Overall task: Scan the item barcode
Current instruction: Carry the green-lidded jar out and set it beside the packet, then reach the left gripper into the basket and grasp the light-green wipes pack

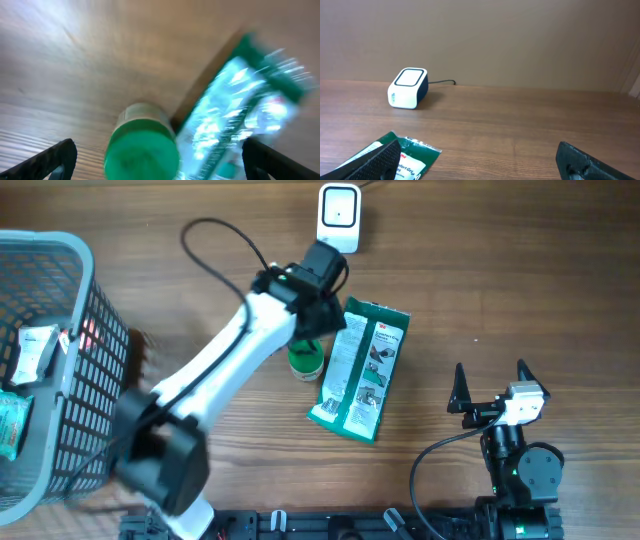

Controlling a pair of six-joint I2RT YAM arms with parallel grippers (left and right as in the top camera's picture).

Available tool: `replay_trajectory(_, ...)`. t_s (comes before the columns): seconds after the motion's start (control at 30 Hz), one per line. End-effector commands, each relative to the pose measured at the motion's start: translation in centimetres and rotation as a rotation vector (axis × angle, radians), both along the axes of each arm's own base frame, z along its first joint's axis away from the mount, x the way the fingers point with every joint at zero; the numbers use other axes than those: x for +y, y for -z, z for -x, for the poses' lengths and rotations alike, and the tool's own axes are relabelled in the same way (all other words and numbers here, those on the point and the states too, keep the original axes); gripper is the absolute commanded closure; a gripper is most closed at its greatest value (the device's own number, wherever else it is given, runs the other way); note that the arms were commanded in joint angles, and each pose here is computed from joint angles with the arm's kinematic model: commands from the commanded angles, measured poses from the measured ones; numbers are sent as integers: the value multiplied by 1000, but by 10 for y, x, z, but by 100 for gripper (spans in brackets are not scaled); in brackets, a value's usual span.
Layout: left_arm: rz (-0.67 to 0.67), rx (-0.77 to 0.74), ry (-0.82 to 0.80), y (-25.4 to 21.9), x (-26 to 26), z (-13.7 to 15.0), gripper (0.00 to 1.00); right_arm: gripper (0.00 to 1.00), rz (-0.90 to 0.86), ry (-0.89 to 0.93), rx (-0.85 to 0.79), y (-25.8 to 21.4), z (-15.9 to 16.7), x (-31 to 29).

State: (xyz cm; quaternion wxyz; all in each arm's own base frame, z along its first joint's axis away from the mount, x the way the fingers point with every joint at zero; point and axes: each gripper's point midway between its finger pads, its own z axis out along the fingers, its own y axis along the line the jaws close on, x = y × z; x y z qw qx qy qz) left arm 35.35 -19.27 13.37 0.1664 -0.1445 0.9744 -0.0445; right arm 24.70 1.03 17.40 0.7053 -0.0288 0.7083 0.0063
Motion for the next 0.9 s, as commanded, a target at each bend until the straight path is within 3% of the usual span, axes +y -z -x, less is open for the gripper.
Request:
replay_trajectory(0.0,4,-315,-95,-105,34,-9,0,0,13,-16,-6,-1,0,3)
replay_trajectory(0.17,15,-654,-309,-215,113,9,0,0,14,-16,-6,-1,0,3)
replay_trajectory(0.33,25,-790,-508,-262,189,42,0,0,14,-16,-6,-1,0,3)
replay_trajectory(0.5,-16,-835,-657,-276,240,71,0,0,14,-16,-6,-1,0,3)
replay_trajectory(0.87,-79,-842,-937,-275,326,95,0,0,13,-16,-6,-1,0,3)
